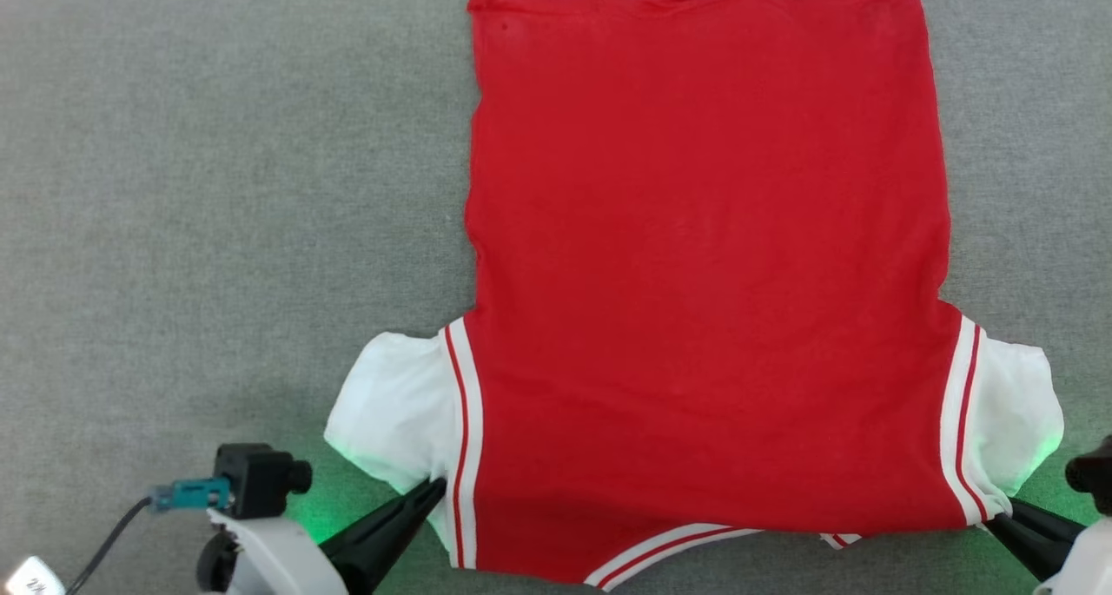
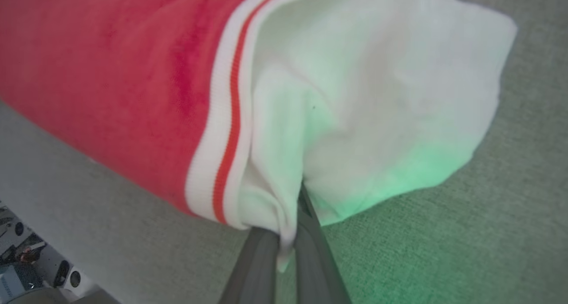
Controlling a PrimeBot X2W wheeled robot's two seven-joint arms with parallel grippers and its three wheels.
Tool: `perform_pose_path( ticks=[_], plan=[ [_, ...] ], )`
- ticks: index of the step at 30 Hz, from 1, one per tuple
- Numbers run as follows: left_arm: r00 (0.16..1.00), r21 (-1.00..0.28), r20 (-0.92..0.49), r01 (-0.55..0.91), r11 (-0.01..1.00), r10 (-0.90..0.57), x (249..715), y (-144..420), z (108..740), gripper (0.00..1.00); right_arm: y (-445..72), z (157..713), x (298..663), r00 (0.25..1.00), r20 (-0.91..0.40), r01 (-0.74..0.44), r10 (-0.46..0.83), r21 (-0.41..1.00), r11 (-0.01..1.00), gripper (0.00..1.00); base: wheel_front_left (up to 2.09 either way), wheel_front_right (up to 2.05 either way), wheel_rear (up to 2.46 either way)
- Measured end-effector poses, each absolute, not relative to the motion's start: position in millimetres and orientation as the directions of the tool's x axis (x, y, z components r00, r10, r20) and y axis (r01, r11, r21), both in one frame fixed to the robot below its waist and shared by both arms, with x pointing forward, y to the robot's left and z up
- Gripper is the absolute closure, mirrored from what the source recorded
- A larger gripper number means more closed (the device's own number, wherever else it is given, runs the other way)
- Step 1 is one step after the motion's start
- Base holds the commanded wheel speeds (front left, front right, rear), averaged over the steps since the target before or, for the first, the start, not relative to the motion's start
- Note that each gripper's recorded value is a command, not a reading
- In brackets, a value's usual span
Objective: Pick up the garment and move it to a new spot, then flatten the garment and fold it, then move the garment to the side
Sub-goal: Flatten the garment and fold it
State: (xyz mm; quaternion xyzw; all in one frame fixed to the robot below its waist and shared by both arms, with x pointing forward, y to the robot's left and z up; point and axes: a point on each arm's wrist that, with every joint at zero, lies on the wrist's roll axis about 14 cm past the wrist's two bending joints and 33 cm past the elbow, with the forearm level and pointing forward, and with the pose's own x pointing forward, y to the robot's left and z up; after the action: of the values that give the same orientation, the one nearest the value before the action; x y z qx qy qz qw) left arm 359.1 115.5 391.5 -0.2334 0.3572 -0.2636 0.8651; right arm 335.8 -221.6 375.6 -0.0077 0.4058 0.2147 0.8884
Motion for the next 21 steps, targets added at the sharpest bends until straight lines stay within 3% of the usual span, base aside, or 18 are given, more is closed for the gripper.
perform_pose_path(
  ticks=[10, 11, 12, 13, 21],
  plan=[
    [0.603, -0.6, -0.499, 0.278, 0.75, -0.622, 367, 110, 373, 1.0, -214, 354, 339, 0.562, -0.739, -0.425, 0.372, 0.128, 0.896, 0.99, 0.0, 0.0, 0.0],
    [0.602, -0.601, -0.498, 0.279, 0.749, -0.624, 367, 109, 373, 1.0, -214, 353, 340, 0.566, -0.736, -0.425, 0.371, 0.126, 0.896, 0.8, 0.0, 0.0, 0.0],
    [0.6, -0.602, -0.498, 0.28, 0.748, -0.625, 368, 108, 372, 1.0, -214, 354, 341, 0.574, -0.73, -0.427, 0.372, 0.122, 0.896, 0.55, 0.0, 0.0, 0.0],
    [0.599, -0.604, -0.496, 0.282, 0.746, -0.628, 368, 108, 372, 1.0, -214, 354, 342, 0.582, -0.723, -0.427, 0.373, 0.119, 0.896, 0.03, 0.0, 0.0, 0.0],
    [0.598, -0.603, -0.49, 0.294, 0.742, -0.635, 371, 105, 372, 1.0, -235, 390, 358, 0.691, -0.635, -0.412, 0.345, 0.046, 0.91, 0.0, 0.0, 0.0, 0.0]
  ],
)
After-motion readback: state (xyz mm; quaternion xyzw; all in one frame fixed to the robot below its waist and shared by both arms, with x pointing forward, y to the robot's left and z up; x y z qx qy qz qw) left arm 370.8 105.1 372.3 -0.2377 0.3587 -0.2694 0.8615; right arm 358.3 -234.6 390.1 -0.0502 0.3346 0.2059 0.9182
